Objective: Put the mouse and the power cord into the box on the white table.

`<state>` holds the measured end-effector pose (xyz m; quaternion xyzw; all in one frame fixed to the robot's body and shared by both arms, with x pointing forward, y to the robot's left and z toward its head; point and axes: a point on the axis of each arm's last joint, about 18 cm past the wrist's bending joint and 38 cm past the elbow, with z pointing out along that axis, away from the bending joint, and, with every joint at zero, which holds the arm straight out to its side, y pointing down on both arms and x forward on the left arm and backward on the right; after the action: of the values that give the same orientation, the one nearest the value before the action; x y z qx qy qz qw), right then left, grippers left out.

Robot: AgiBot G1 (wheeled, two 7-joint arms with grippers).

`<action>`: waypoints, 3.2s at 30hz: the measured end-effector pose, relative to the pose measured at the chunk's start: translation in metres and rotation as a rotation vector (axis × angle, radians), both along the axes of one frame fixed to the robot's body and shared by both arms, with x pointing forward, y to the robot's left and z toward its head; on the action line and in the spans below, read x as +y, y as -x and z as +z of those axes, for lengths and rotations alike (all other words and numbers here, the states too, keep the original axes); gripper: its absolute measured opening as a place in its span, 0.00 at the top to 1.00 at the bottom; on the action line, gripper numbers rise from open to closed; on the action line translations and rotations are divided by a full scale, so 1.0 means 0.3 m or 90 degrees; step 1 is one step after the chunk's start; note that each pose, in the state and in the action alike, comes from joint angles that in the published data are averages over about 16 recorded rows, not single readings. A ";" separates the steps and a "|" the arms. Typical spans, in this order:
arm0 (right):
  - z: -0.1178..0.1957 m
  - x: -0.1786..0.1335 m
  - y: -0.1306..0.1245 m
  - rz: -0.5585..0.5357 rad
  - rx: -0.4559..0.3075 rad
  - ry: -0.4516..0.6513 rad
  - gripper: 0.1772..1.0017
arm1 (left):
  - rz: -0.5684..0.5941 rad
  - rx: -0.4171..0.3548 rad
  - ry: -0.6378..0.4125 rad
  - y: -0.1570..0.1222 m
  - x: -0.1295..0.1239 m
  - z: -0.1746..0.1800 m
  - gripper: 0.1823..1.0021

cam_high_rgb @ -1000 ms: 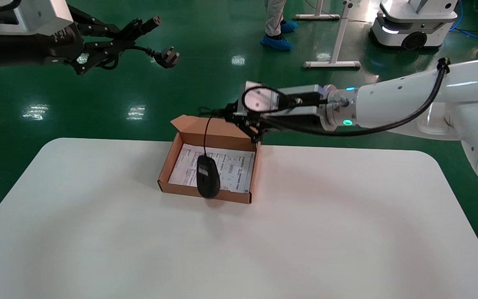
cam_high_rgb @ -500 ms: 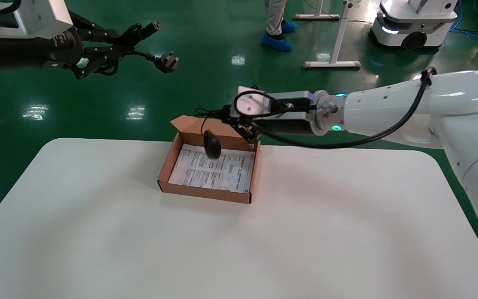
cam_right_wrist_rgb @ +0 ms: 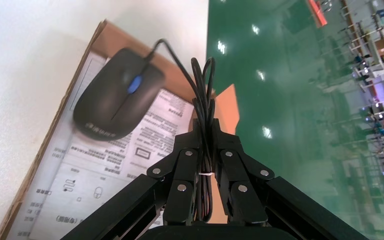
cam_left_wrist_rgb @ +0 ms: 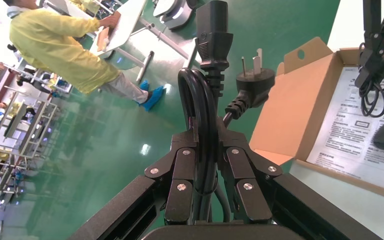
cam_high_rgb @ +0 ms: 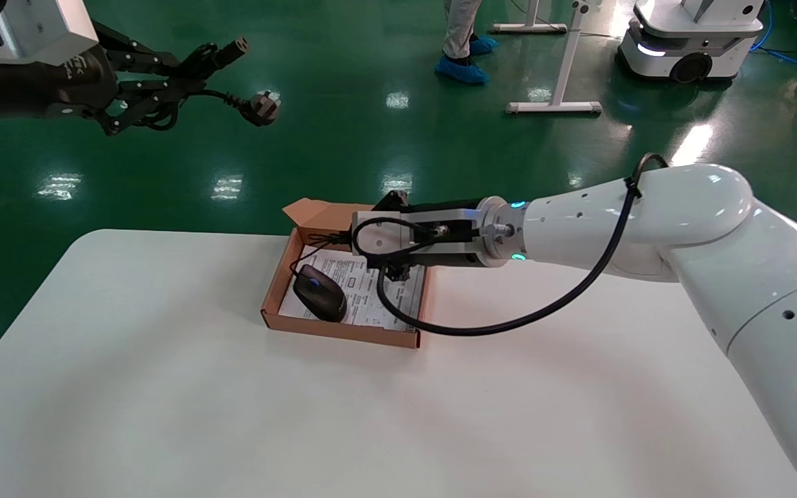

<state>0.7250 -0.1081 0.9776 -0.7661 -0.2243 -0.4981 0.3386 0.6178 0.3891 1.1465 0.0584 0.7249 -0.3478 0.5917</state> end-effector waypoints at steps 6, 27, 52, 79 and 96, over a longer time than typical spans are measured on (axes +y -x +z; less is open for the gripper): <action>-0.020 0.015 -0.006 -0.011 0.003 0.009 0.95 | 0.010 0.029 -0.019 -0.002 -0.004 -0.034 0.94; 0.063 -0.053 -0.029 -0.055 0.004 -0.017 0.67 | 0.007 0.178 -0.139 -0.043 -0.088 -0.205 0.94; 0.204 -0.657 0.083 -0.118 0.023 -0.037 0.07 | -0.115 0.170 -0.289 -0.285 -0.555 -0.415 0.94; 0.124 -0.663 0.145 -0.059 0.095 -0.158 0.00 | -0.130 0.164 -0.189 -0.299 -0.561 -0.466 0.75; 0.073 -0.630 0.309 0.057 0.191 -0.300 0.00 | -0.233 0.203 0.046 -0.142 -0.483 -0.516 0.31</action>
<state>0.6322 -0.2971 0.9996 -0.7209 -0.0834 -0.4024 0.5581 0.6605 0.2443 0.9917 0.1120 0.7733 -0.4800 0.3988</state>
